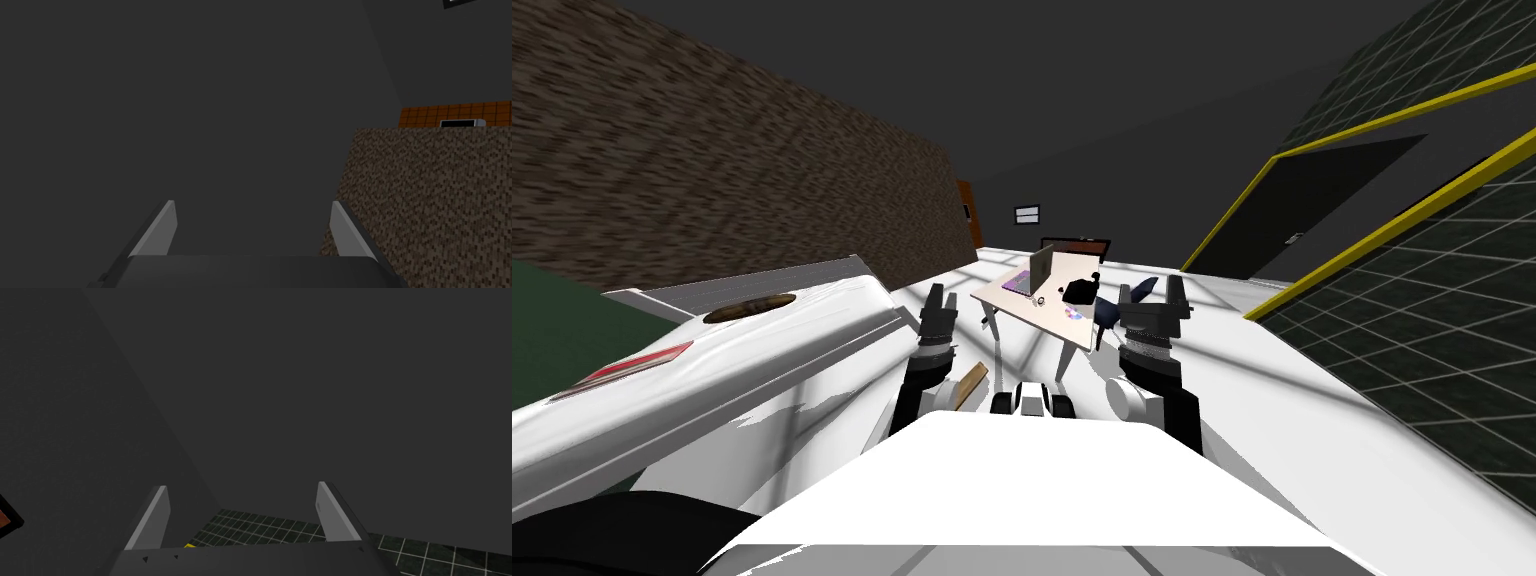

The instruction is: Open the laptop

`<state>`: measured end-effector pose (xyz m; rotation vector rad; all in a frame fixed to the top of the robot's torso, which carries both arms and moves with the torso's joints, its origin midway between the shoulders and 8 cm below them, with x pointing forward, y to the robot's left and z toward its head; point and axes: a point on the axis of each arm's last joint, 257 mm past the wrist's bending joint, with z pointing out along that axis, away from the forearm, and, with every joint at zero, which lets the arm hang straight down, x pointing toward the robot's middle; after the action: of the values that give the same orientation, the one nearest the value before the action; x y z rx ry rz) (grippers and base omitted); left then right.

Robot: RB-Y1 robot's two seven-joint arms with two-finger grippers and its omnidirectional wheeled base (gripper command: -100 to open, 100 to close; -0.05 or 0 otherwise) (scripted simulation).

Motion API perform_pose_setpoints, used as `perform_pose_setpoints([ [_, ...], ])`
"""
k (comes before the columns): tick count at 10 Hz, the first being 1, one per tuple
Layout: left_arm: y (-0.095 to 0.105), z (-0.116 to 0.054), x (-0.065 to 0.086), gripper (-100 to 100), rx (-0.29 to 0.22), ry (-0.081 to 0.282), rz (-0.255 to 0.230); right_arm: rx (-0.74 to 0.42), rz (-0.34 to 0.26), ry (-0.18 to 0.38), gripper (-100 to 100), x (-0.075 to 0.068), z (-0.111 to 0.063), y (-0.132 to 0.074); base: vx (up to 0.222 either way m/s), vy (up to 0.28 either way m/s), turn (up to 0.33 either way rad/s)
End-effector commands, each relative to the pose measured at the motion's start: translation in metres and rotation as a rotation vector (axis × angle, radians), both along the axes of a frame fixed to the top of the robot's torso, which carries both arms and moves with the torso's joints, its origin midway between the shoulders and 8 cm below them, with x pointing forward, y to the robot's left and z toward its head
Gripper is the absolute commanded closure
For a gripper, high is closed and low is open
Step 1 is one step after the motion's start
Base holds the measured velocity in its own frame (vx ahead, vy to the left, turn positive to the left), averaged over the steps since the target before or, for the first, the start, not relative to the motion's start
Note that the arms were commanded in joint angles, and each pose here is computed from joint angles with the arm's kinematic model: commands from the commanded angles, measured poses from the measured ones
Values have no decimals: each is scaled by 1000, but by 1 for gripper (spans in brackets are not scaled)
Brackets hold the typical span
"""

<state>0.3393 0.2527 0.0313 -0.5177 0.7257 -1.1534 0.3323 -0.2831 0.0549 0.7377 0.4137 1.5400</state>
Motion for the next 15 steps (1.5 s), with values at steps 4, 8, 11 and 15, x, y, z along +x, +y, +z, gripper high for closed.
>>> perform_pose_setpoints([
  [4, -8, -33, 29, -100, 121, 96, -33, 0, 0, 0, 0, 0, 0, 0, 22, 2, -117],
  [8, -3, -60, 54, -100, 164, 171, -17, 0, 0, 0, 0, 0, 0, 0, 34, 8, -170],
  [11, 3, -82, 75, -100, 184, 231, 4, 0, 0, 0, 0, 0, 0, 0, 36, 7, -170],
  [15, 13, -114, 104, -100, 206, 317, 37, 0, 0, 0, 0, 0, 0, 0, 36, 12, -192],
])
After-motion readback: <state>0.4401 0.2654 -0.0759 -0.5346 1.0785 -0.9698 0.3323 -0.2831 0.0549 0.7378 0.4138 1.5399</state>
